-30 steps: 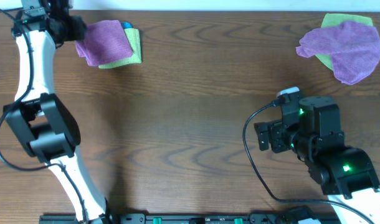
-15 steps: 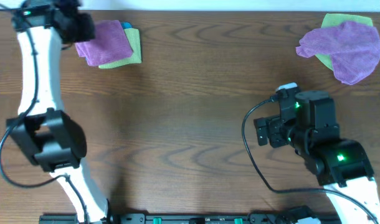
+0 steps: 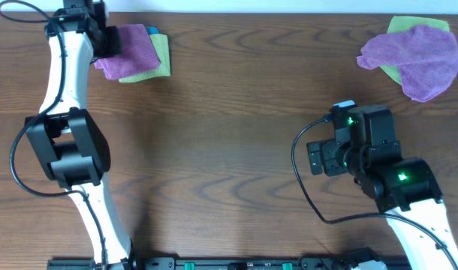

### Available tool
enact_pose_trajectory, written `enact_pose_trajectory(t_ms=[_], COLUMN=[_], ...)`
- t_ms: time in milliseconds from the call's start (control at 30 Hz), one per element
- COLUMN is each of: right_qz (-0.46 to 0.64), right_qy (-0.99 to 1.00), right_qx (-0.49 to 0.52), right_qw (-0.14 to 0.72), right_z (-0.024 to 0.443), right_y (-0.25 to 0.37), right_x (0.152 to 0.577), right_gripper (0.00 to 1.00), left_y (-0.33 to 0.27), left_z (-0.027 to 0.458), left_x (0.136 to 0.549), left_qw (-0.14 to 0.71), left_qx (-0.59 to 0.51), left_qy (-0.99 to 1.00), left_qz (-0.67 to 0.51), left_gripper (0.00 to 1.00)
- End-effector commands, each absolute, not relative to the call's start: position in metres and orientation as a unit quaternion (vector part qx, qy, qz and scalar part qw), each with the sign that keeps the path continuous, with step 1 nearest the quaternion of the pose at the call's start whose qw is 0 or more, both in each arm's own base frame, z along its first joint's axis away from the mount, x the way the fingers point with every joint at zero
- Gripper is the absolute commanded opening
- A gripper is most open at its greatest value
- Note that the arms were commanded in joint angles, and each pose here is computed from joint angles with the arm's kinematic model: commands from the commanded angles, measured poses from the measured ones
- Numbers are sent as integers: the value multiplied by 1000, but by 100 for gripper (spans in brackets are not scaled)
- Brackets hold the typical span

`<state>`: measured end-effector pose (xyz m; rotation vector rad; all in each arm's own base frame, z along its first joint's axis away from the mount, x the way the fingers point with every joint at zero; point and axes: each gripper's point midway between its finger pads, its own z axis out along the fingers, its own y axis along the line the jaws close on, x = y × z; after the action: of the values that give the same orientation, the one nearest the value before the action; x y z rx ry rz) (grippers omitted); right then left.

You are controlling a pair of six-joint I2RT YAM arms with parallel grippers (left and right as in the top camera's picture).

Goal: Fold the cloth
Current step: 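Lower the pink cloth onto the blue-green stack with the left gripper, then open the left gripper and raise it off the stacked cloths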

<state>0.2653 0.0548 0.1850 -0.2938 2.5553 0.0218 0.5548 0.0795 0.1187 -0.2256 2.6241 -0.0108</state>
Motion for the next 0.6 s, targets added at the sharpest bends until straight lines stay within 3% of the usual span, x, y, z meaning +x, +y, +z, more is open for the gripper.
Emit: enact_pose_trajectory(t_ms=[0,567], right_qz=[2,2], right_qy=[953,953], right_qx=[-101,-101], right_qw=[285,285], right_z=[186,186], right_y=[51,51], right_x=[268,268], right_gripper=[99,99], left_y=[90,80], left_z=[119,112], left_x=[555,568], left_qw=[253,269], left_qx=[-98,-68], left_qy=[962,961], left_qz=[8,-19], left_gripper=[6,6])
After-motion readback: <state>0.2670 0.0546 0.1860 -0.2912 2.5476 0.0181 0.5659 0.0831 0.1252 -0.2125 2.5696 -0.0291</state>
